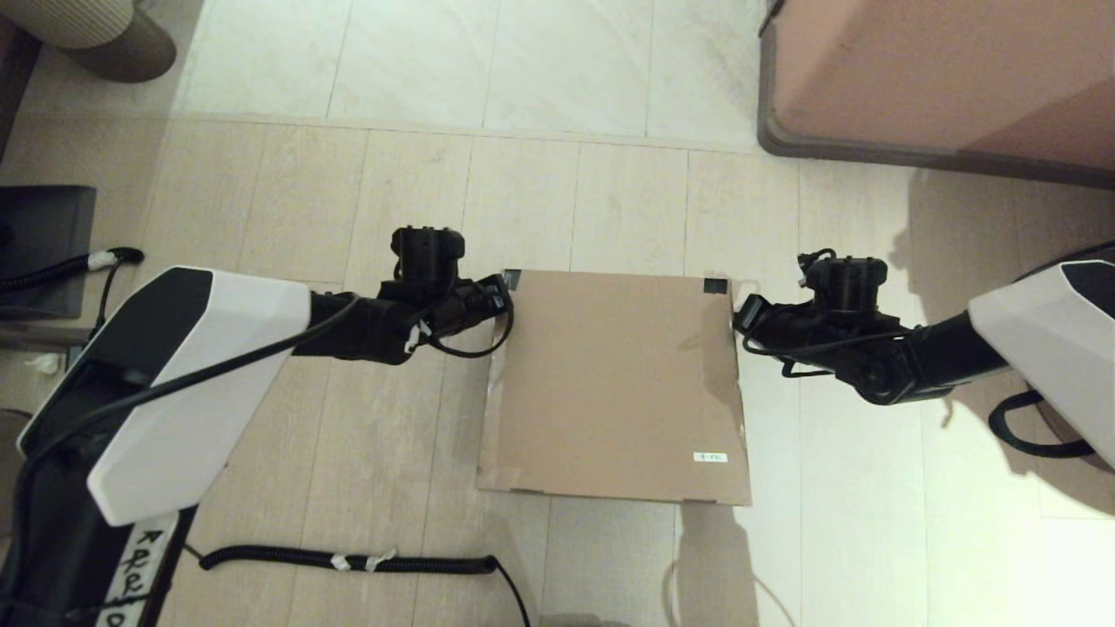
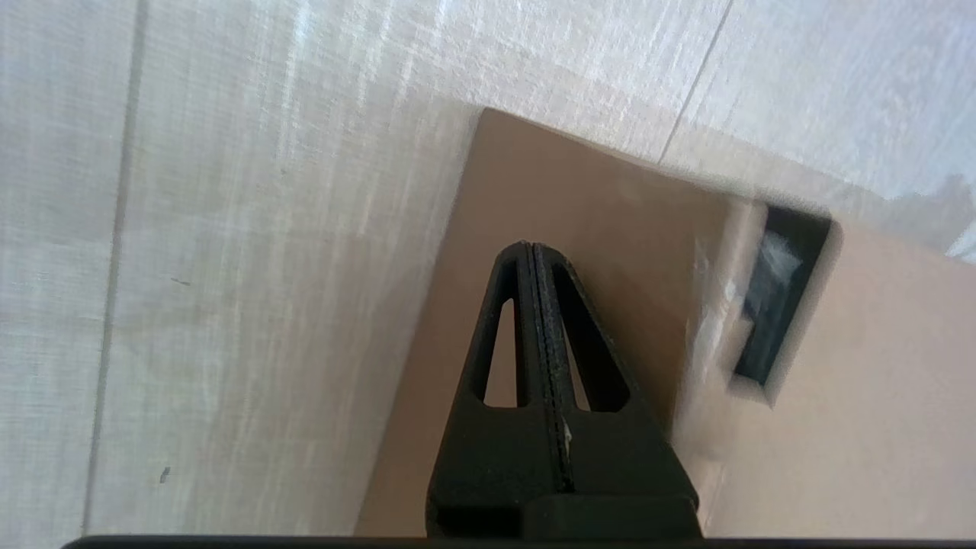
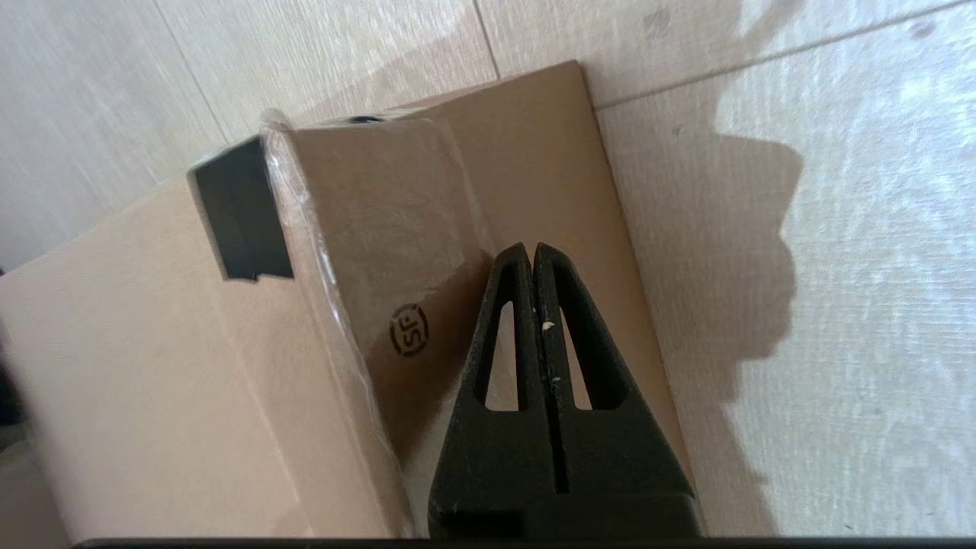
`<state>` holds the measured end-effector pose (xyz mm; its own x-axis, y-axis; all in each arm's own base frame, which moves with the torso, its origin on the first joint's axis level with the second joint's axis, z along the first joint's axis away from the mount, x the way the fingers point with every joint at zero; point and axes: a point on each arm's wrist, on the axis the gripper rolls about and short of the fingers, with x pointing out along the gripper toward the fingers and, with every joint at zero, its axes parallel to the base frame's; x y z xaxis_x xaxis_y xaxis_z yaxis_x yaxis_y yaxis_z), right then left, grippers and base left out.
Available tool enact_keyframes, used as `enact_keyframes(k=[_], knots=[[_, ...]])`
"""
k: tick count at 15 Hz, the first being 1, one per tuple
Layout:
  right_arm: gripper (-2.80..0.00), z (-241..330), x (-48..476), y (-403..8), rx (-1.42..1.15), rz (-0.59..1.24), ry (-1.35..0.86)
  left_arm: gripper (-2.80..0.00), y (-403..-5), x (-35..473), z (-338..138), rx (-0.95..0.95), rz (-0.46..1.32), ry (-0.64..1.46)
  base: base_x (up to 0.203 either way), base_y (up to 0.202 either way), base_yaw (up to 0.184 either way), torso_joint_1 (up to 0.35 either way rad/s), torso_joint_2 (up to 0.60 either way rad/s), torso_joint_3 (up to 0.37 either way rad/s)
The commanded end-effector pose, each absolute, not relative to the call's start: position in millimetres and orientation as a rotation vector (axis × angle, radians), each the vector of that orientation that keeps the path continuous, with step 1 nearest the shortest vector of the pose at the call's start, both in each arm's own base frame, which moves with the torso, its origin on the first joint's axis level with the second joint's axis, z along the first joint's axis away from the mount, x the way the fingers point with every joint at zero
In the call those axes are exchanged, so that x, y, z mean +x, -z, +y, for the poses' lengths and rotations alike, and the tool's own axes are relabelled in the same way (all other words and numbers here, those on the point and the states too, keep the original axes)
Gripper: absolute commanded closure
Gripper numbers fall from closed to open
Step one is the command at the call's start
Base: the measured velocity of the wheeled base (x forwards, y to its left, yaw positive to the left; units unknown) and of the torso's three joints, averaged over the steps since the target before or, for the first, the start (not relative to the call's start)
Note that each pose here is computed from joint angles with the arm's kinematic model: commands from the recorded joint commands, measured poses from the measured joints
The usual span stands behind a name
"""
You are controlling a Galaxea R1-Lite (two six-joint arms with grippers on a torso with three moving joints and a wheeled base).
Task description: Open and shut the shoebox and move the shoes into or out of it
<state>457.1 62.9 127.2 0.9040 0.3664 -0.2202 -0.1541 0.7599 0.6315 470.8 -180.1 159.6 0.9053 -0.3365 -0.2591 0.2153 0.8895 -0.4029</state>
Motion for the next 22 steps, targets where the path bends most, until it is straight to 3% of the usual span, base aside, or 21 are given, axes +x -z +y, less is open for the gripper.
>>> enact_keyframes(k=[1,4,7,11,13,16,22], knots=[[0.0,47.8,448.8,-144.7,0.656,0.314,-0.264,0.0,-172.5,469.2,-165.3,-0.384,0.303,0.256,0.0,0.0,0.0,0.0,0.0,0.0],[0.0,33.0,416.4,-175.1,0.645,0.283,-0.239,0.0,-200.7,452.3,-136.4,-0.392,0.273,0.211,0.0,0.0,0.0,0.0,0.0,0.0],[0.0,23.7,366.2,-224.5,0.548,0.206,-0.194,0.0,-257.4,412.0,-103.0,-0.397,0.178,0.181,0.0,0.0,0.0,0.0,0.0,0.0],[0.0,11.5,260.9,-280.1,0.305,0.039,-0.018,0.0,-347.4,297.0,-40.9,-0.31,-0.036,0.072,0.0,0.0,0.0,0.0,0.0,0.0],[0.0,4.5,193.9,-296.6,0.238,-0.059,0.019,0.0,-364.0,224.9,-12.7,-0.286,-0.118,-0.001,0.0,0.0,0.0,0.0,0.0,0.0],[0.0,-0.6,92.9,-275.1,0.173,-0.124,0.058,0.0,-320.2,119.8,2.8,-0.24,-0.108,-0.063,0.0,0.0,0.0,0.0,0.0,0.0],[0.0,-2.4,5.6,-111.1,-0.02,0.171,0.109,0.0,-121.6,24.2,2.1,-0.076,0.262,-0.098,0.0,0.0,0.0,0.0,0.0,0.0]])
